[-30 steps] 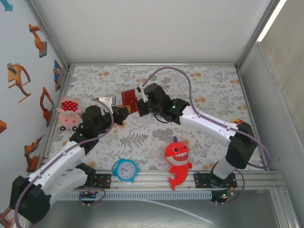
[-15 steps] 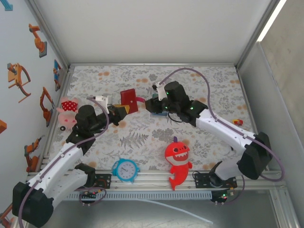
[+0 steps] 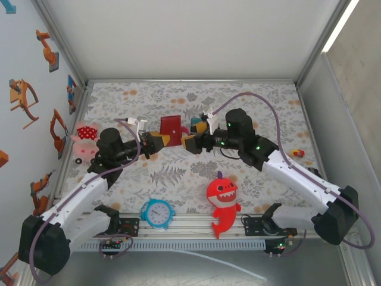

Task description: Take the credit cards out of the card holder

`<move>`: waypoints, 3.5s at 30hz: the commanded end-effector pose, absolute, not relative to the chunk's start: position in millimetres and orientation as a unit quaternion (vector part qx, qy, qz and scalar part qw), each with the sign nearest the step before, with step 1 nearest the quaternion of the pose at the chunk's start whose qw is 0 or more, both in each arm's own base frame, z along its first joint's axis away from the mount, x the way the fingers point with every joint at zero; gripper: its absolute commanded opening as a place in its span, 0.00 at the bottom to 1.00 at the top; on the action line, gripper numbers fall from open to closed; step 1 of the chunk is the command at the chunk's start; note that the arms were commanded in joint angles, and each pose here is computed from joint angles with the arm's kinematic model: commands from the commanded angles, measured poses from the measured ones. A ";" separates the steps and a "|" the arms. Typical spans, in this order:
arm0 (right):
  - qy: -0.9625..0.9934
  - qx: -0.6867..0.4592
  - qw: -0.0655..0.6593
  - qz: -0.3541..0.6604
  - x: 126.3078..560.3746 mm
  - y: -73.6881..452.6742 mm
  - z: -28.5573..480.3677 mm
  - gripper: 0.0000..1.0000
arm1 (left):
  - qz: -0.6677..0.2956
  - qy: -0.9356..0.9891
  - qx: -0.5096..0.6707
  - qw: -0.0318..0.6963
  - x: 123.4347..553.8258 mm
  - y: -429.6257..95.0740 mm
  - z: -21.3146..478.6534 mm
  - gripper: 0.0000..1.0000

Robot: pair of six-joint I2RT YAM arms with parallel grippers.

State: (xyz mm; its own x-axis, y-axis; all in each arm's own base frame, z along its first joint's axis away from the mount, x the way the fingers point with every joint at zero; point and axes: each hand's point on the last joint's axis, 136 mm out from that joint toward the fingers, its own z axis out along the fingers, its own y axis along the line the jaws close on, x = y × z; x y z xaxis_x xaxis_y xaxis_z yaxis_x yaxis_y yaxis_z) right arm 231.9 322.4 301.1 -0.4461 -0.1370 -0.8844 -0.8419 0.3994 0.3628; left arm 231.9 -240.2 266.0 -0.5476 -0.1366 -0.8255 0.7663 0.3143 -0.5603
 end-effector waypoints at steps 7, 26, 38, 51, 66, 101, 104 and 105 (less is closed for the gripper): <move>0.710 -0.343 0.418 0.450 233.2 319.7 309.2 0.73 | -0.566 0.620 0.300 0.452 199.8 -240.0 316.1 0.00; 0.655 -0.362 0.394 0.534 223.3 327.7 321.5 0.50 | -0.573 0.605 0.321 0.450 183.9 -240.8 317.2 0.00; 0.659 -0.357 0.367 0.551 231.5 340.0 310.9 0.29 | -0.572 0.596 0.338 0.450 176.8 -244.0 318.0 0.00; 0.636 -0.365 0.319 0.600 221.0 350.6 317.6 0.25 | -0.570 0.604 0.330 0.449 189.0 -248.7 314.2 0.00; 0.630 -0.361 0.324 0.606 219.7 350.3 320.4 0.00 | -0.581 0.598 0.322 0.448 194.2 -252.1 320.1 0.00; 0.760 -0.242 0.385 0.464 276.0 325.2 295.4 0.00 | -0.527 0.716 0.216 0.403 251.2 -268.5 277.9 0.94; 0.765 -0.237 0.386 0.458 278.6 325.5 293.2 0.00 | -0.507 0.732 0.202 0.407 257.8 -271.5 268.1 0.91; 0.766 -0.235 0.388 0.456 279.4 325.3 294.0 0.00 | -0.502 0.736 0.200 0.408 259.1 -272.7 265.5 0.90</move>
